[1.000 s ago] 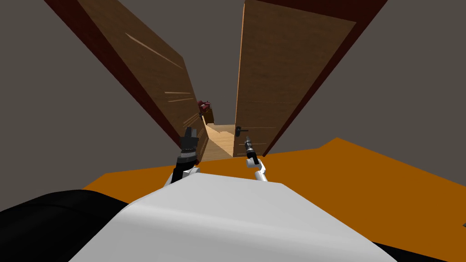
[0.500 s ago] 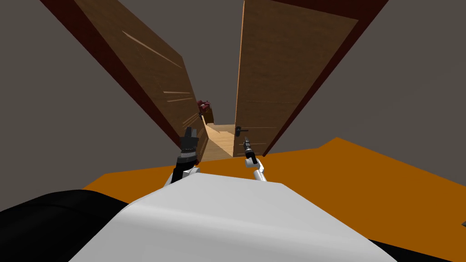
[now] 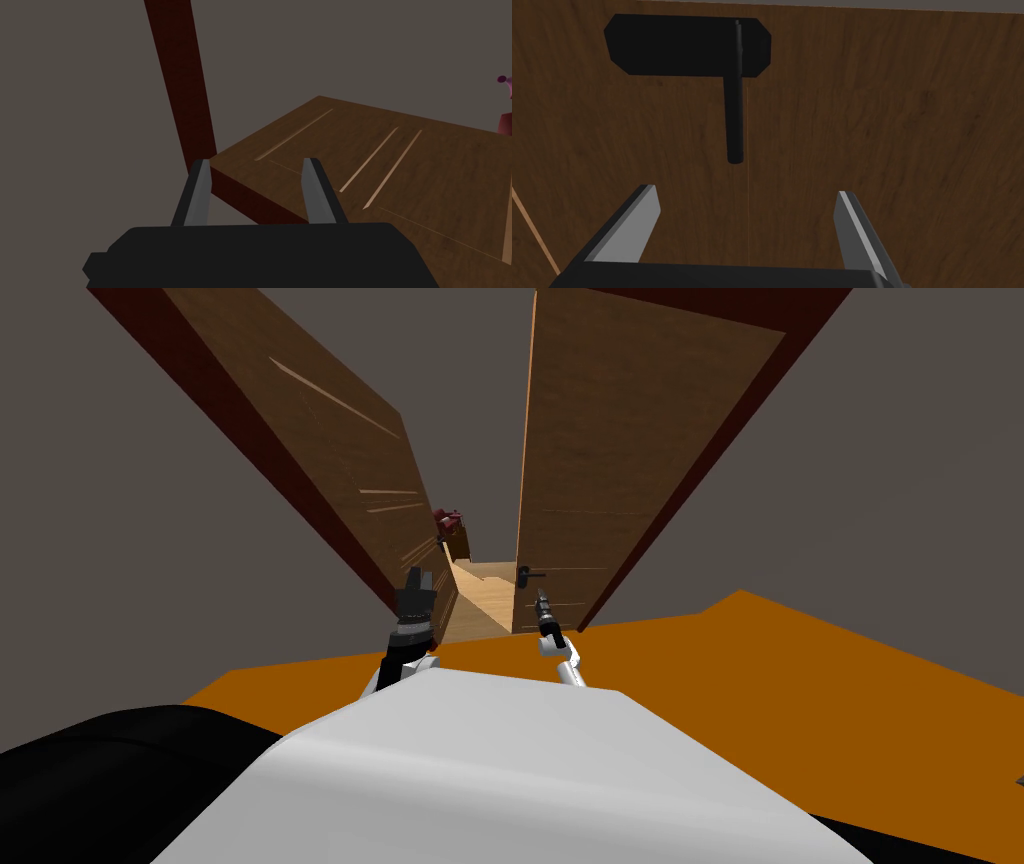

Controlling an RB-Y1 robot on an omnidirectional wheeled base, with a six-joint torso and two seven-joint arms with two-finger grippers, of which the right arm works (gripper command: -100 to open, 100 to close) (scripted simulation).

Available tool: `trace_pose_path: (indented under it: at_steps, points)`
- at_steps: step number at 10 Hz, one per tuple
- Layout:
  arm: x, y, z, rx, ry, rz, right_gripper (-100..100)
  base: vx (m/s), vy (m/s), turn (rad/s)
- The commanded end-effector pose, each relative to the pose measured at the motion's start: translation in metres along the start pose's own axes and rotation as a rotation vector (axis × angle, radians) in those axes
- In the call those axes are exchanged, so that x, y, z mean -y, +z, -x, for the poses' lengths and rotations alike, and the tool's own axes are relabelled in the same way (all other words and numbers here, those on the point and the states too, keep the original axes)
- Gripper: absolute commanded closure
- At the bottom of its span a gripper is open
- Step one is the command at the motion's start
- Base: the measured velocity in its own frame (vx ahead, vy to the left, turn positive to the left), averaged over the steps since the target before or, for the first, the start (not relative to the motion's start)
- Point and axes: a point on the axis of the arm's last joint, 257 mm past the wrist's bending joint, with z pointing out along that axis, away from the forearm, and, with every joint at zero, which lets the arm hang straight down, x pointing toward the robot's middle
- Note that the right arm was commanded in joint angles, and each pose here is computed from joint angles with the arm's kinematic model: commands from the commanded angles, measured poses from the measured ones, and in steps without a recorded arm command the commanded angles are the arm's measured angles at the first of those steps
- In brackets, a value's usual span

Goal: Push the door open

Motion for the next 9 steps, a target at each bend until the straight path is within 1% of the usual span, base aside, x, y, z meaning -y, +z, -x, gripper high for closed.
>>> trace_pose_path:
  at_steps: [1, 2, 3, 4, 5, 7, 8, 9]
  points:
    - [0.0, 0.0, 0.0, 0.0, 0.0, 0.0, -100, 0.0, 0.0, 0.0]
    - [0.005, -0.0013, 0.014, 0.004, -0.03, -0.013, -100, 0.048, 0.011, 0.001]
    - [0.009, -0.002, 0.022, 0.007, -0.045, -0.023, -100, 0.129, 0.001, 0.024]
    - [0.013, -0.0023, 0.025, 0.01, -0.05, -0.033, -100, 0.174, 0.003, 0.019]
    - [0.018, -0.0017, 0.022, 0.012, -0.038, -0.046, -100, 0.199, 0.0, 0.019]
    - [0.021, 0.0, 0.007, 0.01, -0.001, -0.055, -100, 0.169, -0.007, 0.015]
    - [0.019, -0.0013, 0.011, 0.011, -0.012, -0.051, -100, 0.047, 0.006, -0.018]
    - [0.021, -0.0011, 0.024, 0.017, -0.038, -0.058, -100, 0.114, 0.028, 0.022]
